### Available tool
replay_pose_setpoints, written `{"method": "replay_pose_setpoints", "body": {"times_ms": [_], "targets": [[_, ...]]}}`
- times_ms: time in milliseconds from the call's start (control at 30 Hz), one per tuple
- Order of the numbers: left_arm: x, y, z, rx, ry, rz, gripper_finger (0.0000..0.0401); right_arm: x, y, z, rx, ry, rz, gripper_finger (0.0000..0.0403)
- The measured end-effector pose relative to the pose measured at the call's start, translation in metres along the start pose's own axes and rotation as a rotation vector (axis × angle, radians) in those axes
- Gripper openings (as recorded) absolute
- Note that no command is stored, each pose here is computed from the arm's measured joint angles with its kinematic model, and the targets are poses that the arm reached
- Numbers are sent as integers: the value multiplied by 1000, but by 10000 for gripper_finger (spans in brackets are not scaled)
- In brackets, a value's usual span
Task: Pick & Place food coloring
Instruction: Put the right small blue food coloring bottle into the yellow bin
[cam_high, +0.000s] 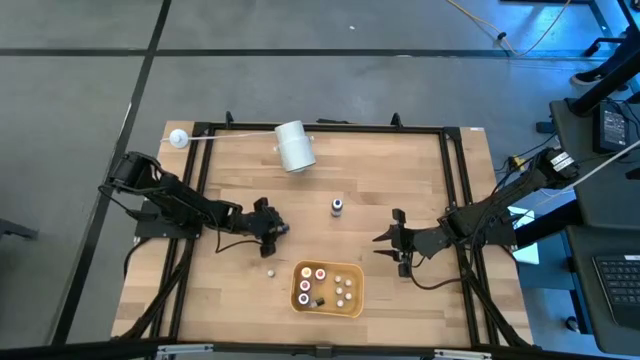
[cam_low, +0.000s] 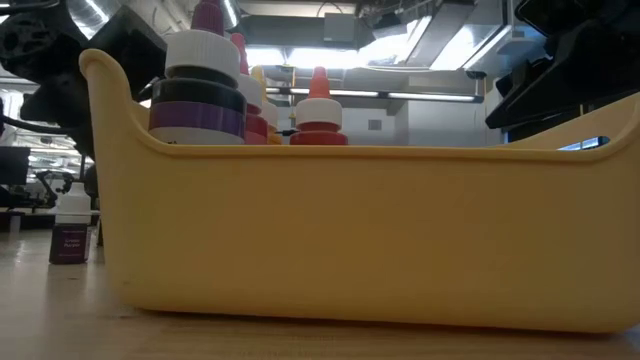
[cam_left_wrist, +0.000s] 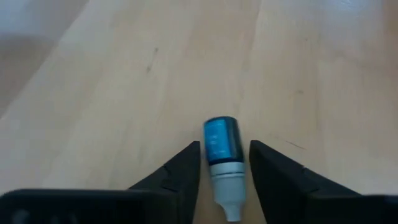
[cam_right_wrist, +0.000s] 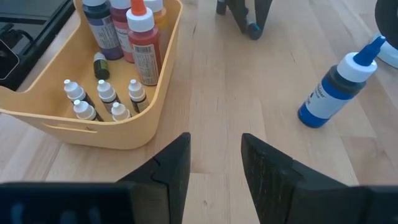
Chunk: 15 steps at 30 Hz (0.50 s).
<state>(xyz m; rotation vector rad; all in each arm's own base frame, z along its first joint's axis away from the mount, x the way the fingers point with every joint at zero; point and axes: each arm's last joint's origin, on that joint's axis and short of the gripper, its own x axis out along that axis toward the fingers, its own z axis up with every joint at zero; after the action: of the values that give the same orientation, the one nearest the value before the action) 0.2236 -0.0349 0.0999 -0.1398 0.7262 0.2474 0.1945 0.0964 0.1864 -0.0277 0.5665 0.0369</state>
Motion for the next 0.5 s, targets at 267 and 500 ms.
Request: {"method": "replay_pose_setpoints", "body": {"times_ms": [267, 500], "targets": [[0, 1, 0, 2, -11, 29, 66, 0, 0, 0, 0, 0, 0, 145], [-9, -4, 22, -23, -103, -3, 66, 0, 0, 0, 0, 0, 0, 145]]}}
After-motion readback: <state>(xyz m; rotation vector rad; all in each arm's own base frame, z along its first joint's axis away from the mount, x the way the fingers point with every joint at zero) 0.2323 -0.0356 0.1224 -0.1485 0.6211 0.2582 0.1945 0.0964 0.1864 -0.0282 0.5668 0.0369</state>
